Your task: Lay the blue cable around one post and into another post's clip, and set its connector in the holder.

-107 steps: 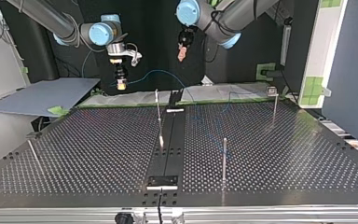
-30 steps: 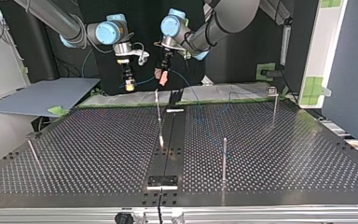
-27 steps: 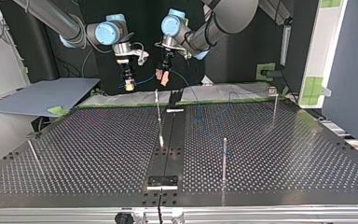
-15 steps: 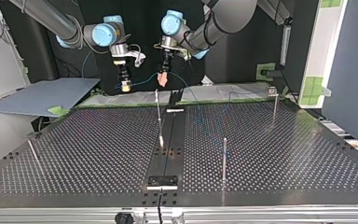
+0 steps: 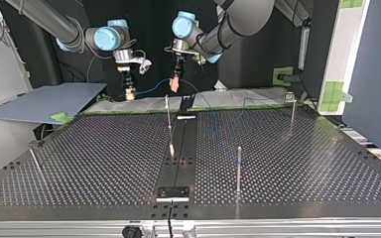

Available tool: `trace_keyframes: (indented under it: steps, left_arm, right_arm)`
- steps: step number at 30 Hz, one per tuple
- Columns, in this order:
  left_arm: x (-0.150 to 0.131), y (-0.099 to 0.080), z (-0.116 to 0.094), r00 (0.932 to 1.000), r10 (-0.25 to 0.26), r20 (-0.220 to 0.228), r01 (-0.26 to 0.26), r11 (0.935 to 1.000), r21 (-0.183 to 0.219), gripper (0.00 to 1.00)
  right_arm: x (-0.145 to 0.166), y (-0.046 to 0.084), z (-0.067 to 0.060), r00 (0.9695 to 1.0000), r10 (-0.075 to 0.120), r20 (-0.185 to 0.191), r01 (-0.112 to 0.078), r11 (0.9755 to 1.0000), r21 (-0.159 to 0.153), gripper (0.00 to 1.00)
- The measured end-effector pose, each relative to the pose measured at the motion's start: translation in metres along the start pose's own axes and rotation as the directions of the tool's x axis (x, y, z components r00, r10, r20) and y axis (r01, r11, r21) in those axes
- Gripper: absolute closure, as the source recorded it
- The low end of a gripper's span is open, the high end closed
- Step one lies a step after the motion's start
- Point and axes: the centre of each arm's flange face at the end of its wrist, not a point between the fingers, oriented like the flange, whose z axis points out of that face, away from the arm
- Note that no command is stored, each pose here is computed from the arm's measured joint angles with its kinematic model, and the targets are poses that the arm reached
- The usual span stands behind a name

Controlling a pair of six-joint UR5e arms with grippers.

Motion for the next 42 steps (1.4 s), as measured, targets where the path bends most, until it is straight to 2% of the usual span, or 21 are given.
trace_keyframes:
  steps: [7, 12, 16, 21, 25, 32, 35, 39, 42]
  left_arm:
    - [-0.001, -0.003, 0.004, 0.9988, 0.047, 0.011, -0.047, 0.9989, 0.009, 1.00]
    - [-0.005, -0.007, 0.014, 0.9975, 0.067, 0.024, -0.067, 0.9977, 0.009, 1.00]
    - [-0.009, -0.006, 0.024, 0.9968, 0.072, 0.034, -0.073, 0.9974, 0.004, 1.00]
    - [-0.015, 0.004, 0.035, 0.9950, 0.092, 0.039, -0.092, 0.9957, -0.013, 1.00]
    - [-0.019, 0.014, 0.041, 0.9932, 0.110, 0.037, -0.109, 0.9935, -0.033, 1.00]
    - [-0.028, 0.036, 0.051, 0.9854, 0.168, 0.026, -0.165, 0.9827, -0.083, 1.00]
    - [-0.031, 0.043, 0.057, 0.9812, 0.192, 0.024, -0.188, 0.9771, -0.099, 1.00]
    - [-0.028, 0.060, 0.067, 0.9743, 0.225, 0.004, -0.223, 0.9665, -0.128, 1.00]
    - [-0.026, 0.064, 0.073, 0.9729, 0.231, -0.003, -0.230, 0.9647, -0.129, 1.00]
  right_arm:
    - [-0.001, 0.006, 0.006, 1.0000, 0.002, -0.005, -0.002, 0.9999, 0.010, 1.00]
    - [-0.004, 0.008, 0.008, 1.0000, 0.001, 0.000, -0.001, 0.9999, 0.012, 1.00]
    - [-0.016, 0.010, 0.016, 0.9995, -0.008, 0.031, 0.007, 0.9999, 0.015, 1.00]
    - [-0.031, 0.012, 0.024, 0.9976, 0.000, 0.069, -0.001, 0.9998, 0.019, 1.00]
    - [-0.044, 0.016, 0.032, 0.9951, 0.000, 0.099, -0.001, 0.9999, 0.015, 1.00]
    - [-0.065, 0.021, 0.046, 0.9926, -0.001, 0.121, 0.000, 1.0000, 0.008, 1.00]
    - [-0.068, 0.023, 0.053, 0.9929, -0.001, 0.119, 0.000, 1.0000, 0.007, 1.00]
    - [-0.065, 0.026, 0.061, 0.9933, -0.003, 0.116, 0.002, 1.0000, 0.003, 1.00]
    - [-0.062, 0.027, 0.066, 0.9938, -0.002, 0.111, 0.002, 1.0000, 0.001, 1.00]
